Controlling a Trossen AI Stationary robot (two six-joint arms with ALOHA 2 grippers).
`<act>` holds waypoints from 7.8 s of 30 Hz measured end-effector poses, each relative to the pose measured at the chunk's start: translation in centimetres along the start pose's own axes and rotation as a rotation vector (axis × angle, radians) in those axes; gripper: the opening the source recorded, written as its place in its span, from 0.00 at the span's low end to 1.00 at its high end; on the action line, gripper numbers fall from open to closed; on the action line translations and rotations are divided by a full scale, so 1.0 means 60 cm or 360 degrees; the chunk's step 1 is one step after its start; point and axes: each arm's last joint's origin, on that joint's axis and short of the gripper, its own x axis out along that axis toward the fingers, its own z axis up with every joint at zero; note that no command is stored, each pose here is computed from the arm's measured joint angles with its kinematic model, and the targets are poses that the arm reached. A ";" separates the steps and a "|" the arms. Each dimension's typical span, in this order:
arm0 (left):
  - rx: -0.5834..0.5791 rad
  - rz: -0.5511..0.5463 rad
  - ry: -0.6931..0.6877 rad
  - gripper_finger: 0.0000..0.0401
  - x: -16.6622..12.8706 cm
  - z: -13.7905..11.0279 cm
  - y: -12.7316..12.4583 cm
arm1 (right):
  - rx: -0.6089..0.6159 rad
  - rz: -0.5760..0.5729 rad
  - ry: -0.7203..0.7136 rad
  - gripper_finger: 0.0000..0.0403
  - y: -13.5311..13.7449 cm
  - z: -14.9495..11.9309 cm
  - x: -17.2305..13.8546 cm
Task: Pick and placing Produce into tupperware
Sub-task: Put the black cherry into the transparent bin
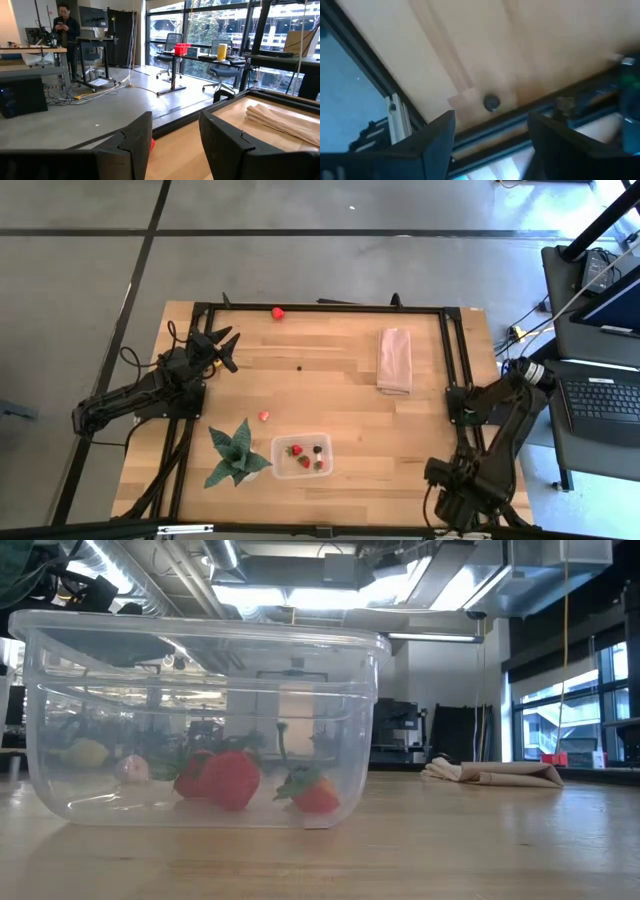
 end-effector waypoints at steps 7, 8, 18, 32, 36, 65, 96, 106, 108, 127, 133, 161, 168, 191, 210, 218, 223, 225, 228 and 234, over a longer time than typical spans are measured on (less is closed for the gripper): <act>-0.0001 -0.0001 0.0000 0.39 0.000 0.000 0.000 | -0.0142 0.0074 0.0122 0.62 0.000 -0.037 0.092; -0.0001 0.0000 0.0000 0.39 0.000 0.000 0.000 | -0.0155 0.0080 0.0129 0.62 -0.001 -0.042 0.103; -0.0047 -0.0001 0.0000 0.39 0.000 0.000 0.000 | -0.0144 -0.0005 0.0035 0.62 -0.035 -0.067 0.139; -0.0117 0.0000 0.0000 0.39 0.000 0.000 0.000 | -0.0159 0.0191 -0.0057 0.62 -0.084 -0.076 0.148; -0.0117 0.0000 0.0000 0.39 0.000 0.000 0.000 | -0.0187 0.0179 -0.0056 0.62 -0.089 -0.075 0.160; -0.0113 -0.0001 0.0000 0.39 0.000 0.000 0.000 | -0.0392 0.0368 0.0047 0.62 -0.058 -0.074 0.218; -0.0113 0.0000 0.0000 0.39 0.000 0.000 0.000 | -0.0582 0.0595 0.0235 0.62 -0.033 -0.088 0.208; -0.0114 0.0000 0.0001 0.39 0.000 0.000 0.000 | -0.0531 0.0432 0.0278 0.62 -0.038 -0.088 0.227; -0.0115 0.0001 0.0000 0.39 0.000 0.000 0.000 | -0.0521 0.0408 0.0304 0.62 -0.036 -0.087 0.233; -0.0115 0.0000 0.0000 0.39 0.000 0.000 0.000 | -0.0489 0.0364 0.0339 0.62 -0.035 -0.082 0.239; -0.0114 0.0000 0.0001 0.39 0.000 0.000 0.000 | -0.0491 0.0356 0.0331 0.62 -0.036 -0.082 0.239; -0.0116 0.0032 -0.0003 0.39 0.000 0.000 0.001 | -0.0707 0.0373 0.0126 0.62 -0.030 -0.099 0.237; -0.0120 0.0169 -0.0019 0.39 0.000 0.001 0.005 | -0.0726 0.0372 0.0062 0.62 -0.032 -0.108 0.238; -0.0115 0.0239 -0.0025 0.39 -0.001 0.001 0.007 | -0.0678 0.0301 0.0087 0.49 -0.038 -0.107 0.238; -0.0115 0.0238 -0.0025 0.39 -0.001 0.001 0.007 | -0.0657 0.0277 0.0146 0.30 -0.040 -0.107 0.238; -0.0117 0.0238 -0.0025 0.39 -0.001 0.001 0.007 | -0.0640 0.0244 0.0153 0.27 -0.027 -0.101 0.223; -0.0120 0.0238 -0.0025 0.39 -0.001 0.001 0.007 | -0.0560 0.0171 0.0209 0.28 -0.020 -0.069 0.200; -0.0120 0.0237 -0.0025 0.39 -0.001 0.001 0.007 | -0.0544 0.0171 0.0198 0.29 -0.016 -0.048 0.190; -0.0120 0.0237 -0.0025 0.39 -0.001 0.001 0.007 | -0.0552 0.0128 0.0168 0.28 -0.017 -0.013 0.175; -0.0120 0.0222 -0.0024 0.39 0.000 0.001 0.007 | -0.0537 0.0218 0.0084 0.27 -0.019 0.090 0.141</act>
